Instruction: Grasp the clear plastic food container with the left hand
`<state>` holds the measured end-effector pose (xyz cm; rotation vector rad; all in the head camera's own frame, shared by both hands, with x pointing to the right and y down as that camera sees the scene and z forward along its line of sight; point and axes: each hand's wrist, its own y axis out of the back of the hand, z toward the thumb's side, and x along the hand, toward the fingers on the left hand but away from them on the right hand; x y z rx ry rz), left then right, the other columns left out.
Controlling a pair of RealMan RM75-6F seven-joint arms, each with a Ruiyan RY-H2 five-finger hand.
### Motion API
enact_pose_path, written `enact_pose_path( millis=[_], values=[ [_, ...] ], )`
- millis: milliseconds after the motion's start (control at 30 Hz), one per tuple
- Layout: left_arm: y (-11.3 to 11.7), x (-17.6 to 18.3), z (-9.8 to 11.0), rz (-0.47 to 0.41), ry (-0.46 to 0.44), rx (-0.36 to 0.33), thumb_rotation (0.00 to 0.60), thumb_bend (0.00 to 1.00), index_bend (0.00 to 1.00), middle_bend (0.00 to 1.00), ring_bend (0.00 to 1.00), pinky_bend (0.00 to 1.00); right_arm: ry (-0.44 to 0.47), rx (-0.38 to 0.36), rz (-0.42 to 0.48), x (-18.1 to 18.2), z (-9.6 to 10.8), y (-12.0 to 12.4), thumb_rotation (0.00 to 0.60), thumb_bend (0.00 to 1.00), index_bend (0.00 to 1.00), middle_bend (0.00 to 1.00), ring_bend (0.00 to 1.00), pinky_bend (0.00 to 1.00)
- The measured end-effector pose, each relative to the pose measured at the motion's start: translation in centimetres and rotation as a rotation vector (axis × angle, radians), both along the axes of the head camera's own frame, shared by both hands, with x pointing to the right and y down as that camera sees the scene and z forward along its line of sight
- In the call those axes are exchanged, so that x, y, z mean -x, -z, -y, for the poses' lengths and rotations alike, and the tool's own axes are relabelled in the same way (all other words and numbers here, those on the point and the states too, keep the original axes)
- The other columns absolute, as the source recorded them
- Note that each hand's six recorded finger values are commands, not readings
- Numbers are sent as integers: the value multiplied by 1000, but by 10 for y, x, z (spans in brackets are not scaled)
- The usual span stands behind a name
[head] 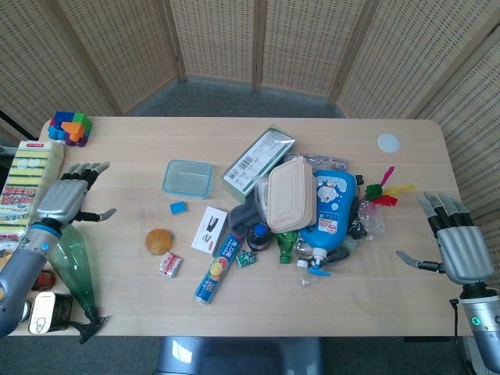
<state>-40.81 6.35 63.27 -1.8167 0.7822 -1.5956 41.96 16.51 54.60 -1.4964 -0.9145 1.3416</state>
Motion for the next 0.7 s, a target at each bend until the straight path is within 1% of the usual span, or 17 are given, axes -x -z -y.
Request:
enact_pose_path(
  millis=[100,267,533,700],
  values=[
    [-19,-13,14,32,-43,16,454,263,0,0,0,0,-1,-10,-3,-1,-1,6,267,176,0,35,0,0],
    [-51,-43,29,46,-95,37,455,262,0,0,0,0,-12,-26,-16,-6,-4,17,266,176,0,34,0,0],
    [-88,-81,42,65,-154,45,456,257,0,0,0,0,-21,-44,-25,-11,-5,29,264,176,0,34,0,0],
    [-110,-103,48,73,-178,65,457,225,0,0,0,0,-32,-53,-31,-15,-7,36,266,175,0,34,0,0]
  ],
)
